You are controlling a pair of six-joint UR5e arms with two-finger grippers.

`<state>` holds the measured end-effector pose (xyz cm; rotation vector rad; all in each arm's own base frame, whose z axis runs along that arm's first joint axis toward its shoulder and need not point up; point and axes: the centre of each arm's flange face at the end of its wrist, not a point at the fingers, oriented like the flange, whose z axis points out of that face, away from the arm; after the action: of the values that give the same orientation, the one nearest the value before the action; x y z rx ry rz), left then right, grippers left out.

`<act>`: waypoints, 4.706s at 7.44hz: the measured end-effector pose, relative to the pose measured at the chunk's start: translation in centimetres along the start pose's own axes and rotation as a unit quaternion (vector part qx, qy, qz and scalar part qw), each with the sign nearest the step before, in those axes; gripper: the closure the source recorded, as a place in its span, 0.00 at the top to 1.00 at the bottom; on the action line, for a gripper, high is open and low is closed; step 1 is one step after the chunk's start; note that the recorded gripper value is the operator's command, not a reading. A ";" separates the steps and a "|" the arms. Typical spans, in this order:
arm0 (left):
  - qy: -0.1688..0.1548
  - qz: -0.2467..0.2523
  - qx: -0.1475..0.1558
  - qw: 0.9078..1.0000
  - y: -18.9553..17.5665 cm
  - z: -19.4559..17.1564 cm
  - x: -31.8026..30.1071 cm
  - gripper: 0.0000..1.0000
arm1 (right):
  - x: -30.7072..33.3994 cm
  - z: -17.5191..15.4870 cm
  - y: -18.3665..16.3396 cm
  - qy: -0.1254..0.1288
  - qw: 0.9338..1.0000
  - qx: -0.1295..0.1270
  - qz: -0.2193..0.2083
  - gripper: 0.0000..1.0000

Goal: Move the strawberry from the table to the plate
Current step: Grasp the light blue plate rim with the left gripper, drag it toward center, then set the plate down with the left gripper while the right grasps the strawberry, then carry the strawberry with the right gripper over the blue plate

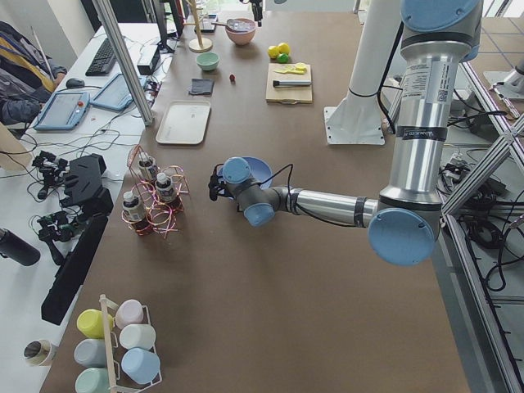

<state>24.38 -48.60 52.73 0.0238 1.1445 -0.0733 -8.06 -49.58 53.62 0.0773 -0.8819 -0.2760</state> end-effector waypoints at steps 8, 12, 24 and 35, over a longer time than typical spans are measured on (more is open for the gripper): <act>0.029 -0.094 0.037 0.994 6.6 9.9 26.7 0.00 | -21.4 12.7 -15.7 0.011 0.999 0.017 0.045 0.90; 0.015 -0.105 0.050 0.993 11.9 14.4 32.5 0.00 | -22.2 16.4 -18.1 0.039 0.997 0.032 0.051 0.82; -0.002 -0.110 0.055 0.992 12.8 12.9 34.4 0.82 | -30.2 13.9 -21.6 0.014 0.994 0.053 0.089 0.00; -0.030 -0.028 0.032 0.999 0.1 0.1 19.5 0.83 | -60.1 21.3 -7.4 -0.009 0.987 0.048 0.156 1.00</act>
<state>32.50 -49.42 35.04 0.0455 1.0821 -0.1596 -62.22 -39.51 20.66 0.0257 -0.9117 0.0592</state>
